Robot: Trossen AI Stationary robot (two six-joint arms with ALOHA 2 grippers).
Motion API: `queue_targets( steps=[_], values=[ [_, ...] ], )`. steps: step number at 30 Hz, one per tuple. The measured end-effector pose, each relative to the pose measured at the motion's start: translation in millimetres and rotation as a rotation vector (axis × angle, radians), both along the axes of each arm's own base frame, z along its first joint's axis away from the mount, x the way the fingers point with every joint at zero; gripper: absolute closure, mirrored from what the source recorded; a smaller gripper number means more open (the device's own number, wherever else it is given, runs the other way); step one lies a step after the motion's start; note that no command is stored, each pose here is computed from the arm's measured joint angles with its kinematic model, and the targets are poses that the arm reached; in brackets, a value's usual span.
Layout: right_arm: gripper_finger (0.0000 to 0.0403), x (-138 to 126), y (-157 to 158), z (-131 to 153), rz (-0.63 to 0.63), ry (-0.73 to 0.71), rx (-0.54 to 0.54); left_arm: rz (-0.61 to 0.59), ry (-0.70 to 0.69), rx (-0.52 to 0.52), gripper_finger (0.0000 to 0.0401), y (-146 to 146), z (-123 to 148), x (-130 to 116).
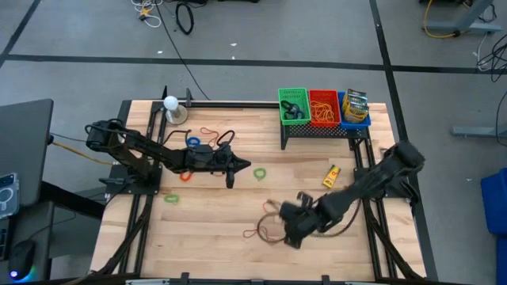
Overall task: Pick & Place Office Desk Supplies
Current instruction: Put the red rubber band into the red bin
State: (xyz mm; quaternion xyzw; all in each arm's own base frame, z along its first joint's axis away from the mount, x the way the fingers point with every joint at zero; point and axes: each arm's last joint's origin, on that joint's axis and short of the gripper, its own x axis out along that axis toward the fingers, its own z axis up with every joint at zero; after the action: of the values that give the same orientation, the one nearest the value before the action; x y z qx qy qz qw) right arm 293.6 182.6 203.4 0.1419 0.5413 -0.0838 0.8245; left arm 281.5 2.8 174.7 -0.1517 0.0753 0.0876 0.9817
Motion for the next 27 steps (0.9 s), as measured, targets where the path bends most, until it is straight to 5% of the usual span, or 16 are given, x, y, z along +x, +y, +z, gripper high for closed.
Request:
queue_targets(
  steps=[6, 14, 21, 27],
  values=[
    [0.0396, -14.1, -56.1, 91.1, -0.187, -0.091, -0.12, -0.003, -0.004, 0.0, 0.0384, -0.1, 0.4, 0.1],
    [0.0395, -58.2, -179.6, 185.6, -0.562, -0.149, -0.366, 0.004, 0.006, 0.064, 0.0384, 0.3, 0.4, 0.0],
    [0.0395, -85.0, -280.8, 183.9, -0.761, 0.001, -0.473, 0.156, -0.01, 0.021, 0.0384, 4.1, 1.0, -0.9],
    [0.0394, -99.4, -338.8, 143.9, -0.802, 0.106, -0.375, 0.212, -0.015, 0.008, 0.0384, 6.1, 0.9, -1.4]
  ],
)
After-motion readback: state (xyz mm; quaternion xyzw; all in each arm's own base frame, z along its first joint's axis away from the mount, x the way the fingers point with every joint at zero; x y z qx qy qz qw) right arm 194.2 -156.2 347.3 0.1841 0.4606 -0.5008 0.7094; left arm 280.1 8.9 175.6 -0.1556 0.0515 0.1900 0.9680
